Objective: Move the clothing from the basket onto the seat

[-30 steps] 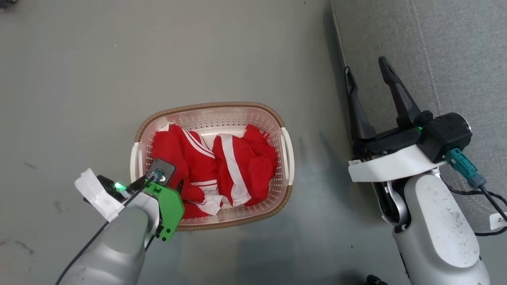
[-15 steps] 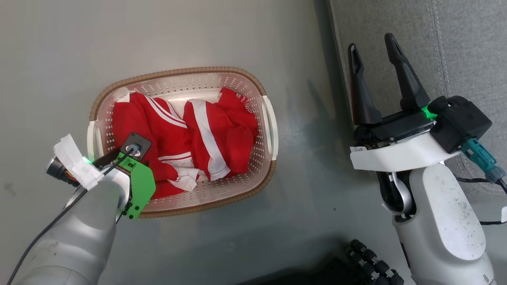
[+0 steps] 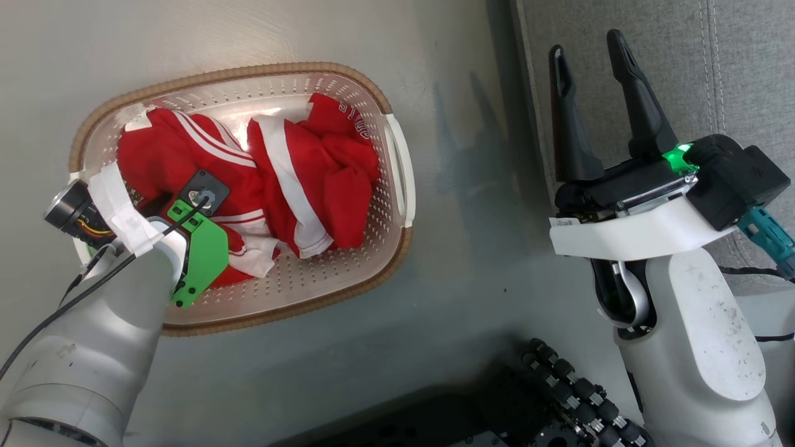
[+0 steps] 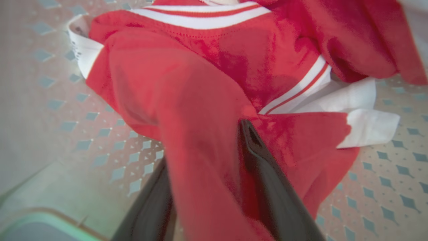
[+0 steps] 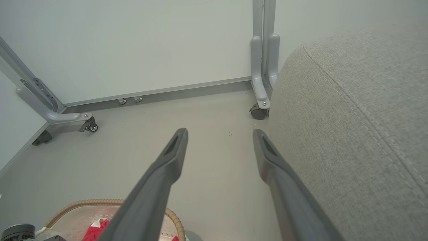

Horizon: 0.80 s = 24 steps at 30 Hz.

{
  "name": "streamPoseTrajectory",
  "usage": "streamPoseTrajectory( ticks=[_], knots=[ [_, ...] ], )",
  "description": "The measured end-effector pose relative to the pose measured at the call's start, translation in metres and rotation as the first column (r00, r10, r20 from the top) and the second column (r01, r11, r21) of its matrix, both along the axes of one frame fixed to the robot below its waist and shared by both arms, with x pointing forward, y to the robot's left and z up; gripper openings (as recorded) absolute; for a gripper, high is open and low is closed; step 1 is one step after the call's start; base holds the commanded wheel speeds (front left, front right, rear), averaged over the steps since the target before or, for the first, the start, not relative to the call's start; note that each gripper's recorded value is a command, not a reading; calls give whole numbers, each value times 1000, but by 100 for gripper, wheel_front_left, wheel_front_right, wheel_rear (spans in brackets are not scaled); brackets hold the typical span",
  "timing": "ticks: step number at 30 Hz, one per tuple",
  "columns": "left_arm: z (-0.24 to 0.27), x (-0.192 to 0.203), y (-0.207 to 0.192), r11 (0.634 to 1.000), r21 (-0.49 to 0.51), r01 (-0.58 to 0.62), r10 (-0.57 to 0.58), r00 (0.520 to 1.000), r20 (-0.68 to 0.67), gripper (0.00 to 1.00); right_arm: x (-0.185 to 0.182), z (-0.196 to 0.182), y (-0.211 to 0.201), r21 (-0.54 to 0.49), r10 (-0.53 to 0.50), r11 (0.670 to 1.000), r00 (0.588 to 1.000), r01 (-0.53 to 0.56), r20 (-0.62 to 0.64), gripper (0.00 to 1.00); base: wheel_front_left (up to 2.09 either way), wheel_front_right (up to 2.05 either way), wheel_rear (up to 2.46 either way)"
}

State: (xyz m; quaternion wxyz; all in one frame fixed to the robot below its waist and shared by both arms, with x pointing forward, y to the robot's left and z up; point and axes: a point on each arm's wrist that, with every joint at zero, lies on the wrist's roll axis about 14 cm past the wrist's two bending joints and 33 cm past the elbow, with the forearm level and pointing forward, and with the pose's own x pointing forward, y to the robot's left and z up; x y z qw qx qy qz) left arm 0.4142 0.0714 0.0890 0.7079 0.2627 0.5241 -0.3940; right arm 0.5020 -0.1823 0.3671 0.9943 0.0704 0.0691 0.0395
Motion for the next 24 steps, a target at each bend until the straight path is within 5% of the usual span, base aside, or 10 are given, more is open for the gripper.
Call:
streamPoseTrajectory(
  ticks=[17, 24],
  knots=[
    [-1, -4, -7, 998, -9, 69, -69, 997, 23, 0, 3, -5, -2, -13, -2, 1000, 1000, 2, -9, 100, 0, 0, 0],
    [20, 9, -20, 993, -104, 55, -44, 993, 108, 0, 5, 5, -1, -20, 3, 1000, 1000, -2, 15, 100, 0, 0, 0]
  ],
)
